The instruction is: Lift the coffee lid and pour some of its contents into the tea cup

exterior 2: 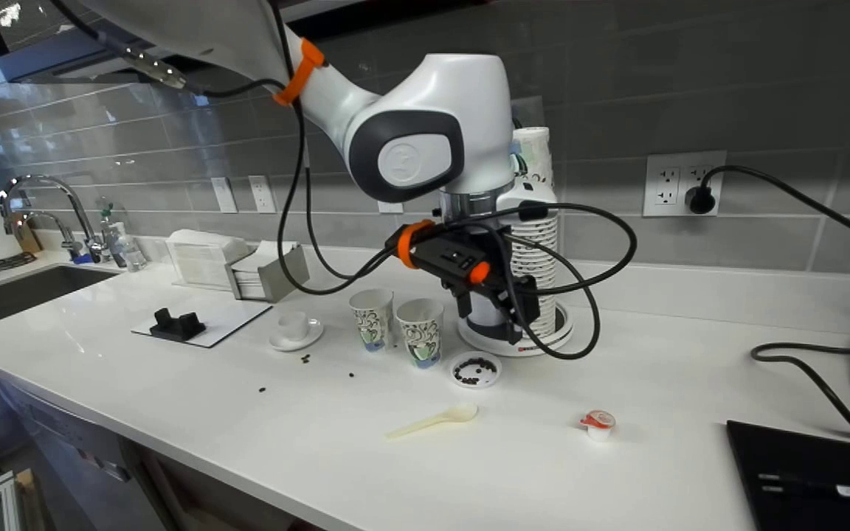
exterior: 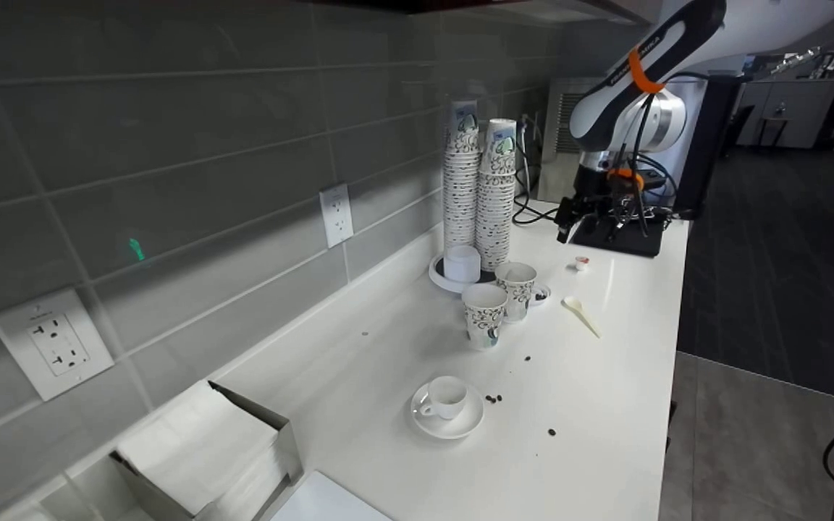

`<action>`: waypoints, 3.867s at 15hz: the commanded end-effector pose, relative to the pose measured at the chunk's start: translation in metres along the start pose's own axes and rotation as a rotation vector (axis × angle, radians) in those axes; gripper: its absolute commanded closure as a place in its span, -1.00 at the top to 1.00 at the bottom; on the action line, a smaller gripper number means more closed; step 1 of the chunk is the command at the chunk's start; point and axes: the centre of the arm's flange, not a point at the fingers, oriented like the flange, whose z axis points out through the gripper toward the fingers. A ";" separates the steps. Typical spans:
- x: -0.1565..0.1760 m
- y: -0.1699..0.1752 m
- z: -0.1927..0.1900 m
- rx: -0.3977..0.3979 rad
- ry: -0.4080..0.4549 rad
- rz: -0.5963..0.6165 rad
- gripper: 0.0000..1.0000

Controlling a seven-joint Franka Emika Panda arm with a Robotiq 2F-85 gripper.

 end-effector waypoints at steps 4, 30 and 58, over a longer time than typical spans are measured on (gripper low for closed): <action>0.002 0.001 -0.003 -0.001 0.007 -0.001 1.00; 0.045 0.002 0.140 0.169 0.033 -0.061 -1.00; 0.046 -0.008 0.135 0.212 0.011 -0.107 -0.66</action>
